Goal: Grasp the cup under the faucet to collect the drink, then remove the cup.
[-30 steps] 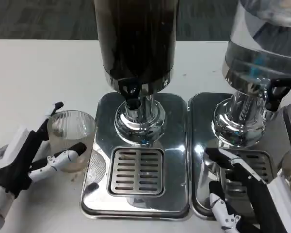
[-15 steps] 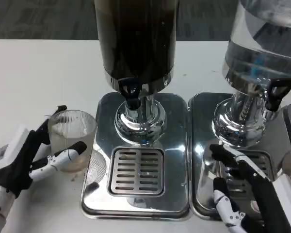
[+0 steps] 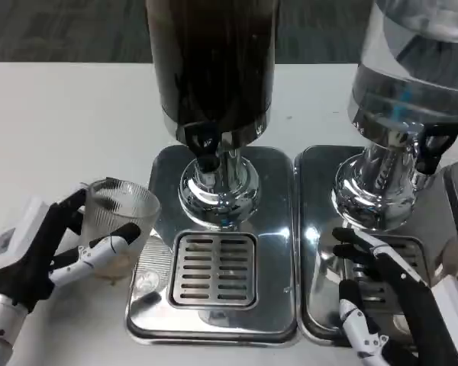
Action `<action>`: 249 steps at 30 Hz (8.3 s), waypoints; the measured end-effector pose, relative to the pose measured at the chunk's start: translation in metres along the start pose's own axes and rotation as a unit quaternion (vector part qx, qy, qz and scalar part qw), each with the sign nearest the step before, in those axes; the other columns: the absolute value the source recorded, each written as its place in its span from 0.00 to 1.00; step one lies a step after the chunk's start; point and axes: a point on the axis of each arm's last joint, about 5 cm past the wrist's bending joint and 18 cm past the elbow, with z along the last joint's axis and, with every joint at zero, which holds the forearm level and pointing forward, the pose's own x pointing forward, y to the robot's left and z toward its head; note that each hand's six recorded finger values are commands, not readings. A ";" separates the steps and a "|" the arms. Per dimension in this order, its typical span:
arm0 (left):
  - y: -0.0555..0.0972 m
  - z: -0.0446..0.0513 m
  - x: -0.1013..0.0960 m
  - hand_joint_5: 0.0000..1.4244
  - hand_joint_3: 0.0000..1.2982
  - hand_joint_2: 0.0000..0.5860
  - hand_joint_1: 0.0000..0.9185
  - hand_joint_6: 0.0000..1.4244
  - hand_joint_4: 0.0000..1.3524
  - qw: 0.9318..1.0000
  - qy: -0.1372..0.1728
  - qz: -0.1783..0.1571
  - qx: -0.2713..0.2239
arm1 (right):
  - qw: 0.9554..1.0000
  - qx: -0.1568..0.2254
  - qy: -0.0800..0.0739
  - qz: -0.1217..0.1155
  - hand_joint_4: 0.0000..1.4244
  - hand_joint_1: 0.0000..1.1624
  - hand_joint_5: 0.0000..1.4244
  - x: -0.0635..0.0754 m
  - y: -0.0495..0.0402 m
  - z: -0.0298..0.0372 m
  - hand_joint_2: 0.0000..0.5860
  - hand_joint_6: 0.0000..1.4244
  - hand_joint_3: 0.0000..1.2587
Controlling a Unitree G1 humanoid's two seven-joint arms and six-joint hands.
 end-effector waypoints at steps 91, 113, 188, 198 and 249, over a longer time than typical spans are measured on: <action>-0.047 0.0395 0.023 0.48 0.30 0.40 0.19 0.50 0.35 0.991 -0.112 -0.025 -0.063 | 1.000 0.005 0.014 -0.008 0.22 0.47 0.18 -0.010 -0.0023 0.0053 0.89 0.19 0.19; -0.043 0.0377 0.022 0.38 0.23 0.26 0.10 0.43 0.25 0.990 -0.123 -0.045 -0.049 | 1.000 0.011 0.007 -0.015 0.22 0.47 0.18 -0.006 -0.0002 0.0068 0.89 0.22 0.20; 0.019 0.0255 -0.003 0.24 0.23 0.20 0.00 0.27 0.21 0.981 -0.153 0.078 -0.086 | 1.000 0.015 -0.004 -0.025 0.22 0.49 0.19 0.002 -0.0046 0.0058 0.87 0.25 0.21; 0.057 0.0405 0.012 0.25 0.24 0.14 0.00 0.21 0.22 0.960 -0.216 0.053 -0.169 | 1.000 0.018 -0.005 -0.025 0.22 0.49 0.19 0.003 -0.0035 0.0057 0.87 0.24 0.21; 0.092 0.0635 0.062 0.20 0.24 0.16 0.00 0.15 0.17 0.846 -0.235 -0.244 -0.412 | 0.999 0.029 0.004 -0.025 0.22 0.51 0.19 0.008 0.0038 -0.0006 0.89 0.22 0.22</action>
